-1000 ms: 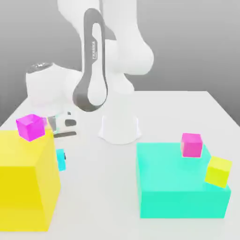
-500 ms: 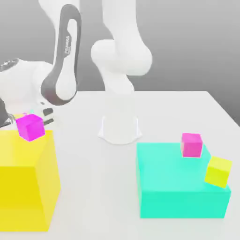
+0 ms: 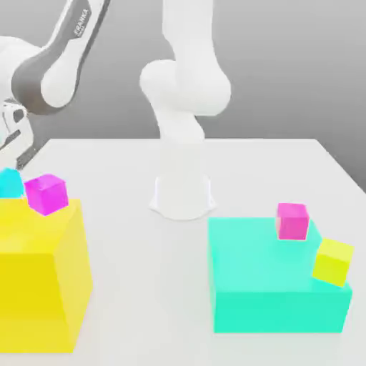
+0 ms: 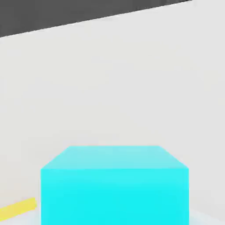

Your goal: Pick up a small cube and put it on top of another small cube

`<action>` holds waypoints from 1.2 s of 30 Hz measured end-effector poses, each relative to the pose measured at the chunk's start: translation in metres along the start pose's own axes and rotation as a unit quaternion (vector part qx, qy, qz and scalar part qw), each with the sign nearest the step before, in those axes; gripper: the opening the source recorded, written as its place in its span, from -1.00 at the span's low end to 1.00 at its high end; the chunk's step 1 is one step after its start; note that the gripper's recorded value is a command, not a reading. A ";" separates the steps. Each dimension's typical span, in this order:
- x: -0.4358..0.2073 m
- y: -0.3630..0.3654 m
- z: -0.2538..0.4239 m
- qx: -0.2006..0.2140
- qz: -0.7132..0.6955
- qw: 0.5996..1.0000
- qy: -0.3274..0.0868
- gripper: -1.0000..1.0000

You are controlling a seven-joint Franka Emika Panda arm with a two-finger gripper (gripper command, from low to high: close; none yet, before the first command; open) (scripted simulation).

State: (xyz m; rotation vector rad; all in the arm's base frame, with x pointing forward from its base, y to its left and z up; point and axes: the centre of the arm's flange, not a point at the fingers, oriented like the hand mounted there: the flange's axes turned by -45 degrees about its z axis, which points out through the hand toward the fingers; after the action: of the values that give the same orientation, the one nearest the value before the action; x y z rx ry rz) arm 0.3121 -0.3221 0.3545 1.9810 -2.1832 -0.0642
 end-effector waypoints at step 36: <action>-0.538 0.095 0.003 0.070 0.180 0.979 -0.069 -1.00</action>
State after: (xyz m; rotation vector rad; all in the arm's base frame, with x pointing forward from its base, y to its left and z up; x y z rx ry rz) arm 0.2656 0.2195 0.3063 1.6544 -2.6699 0.0044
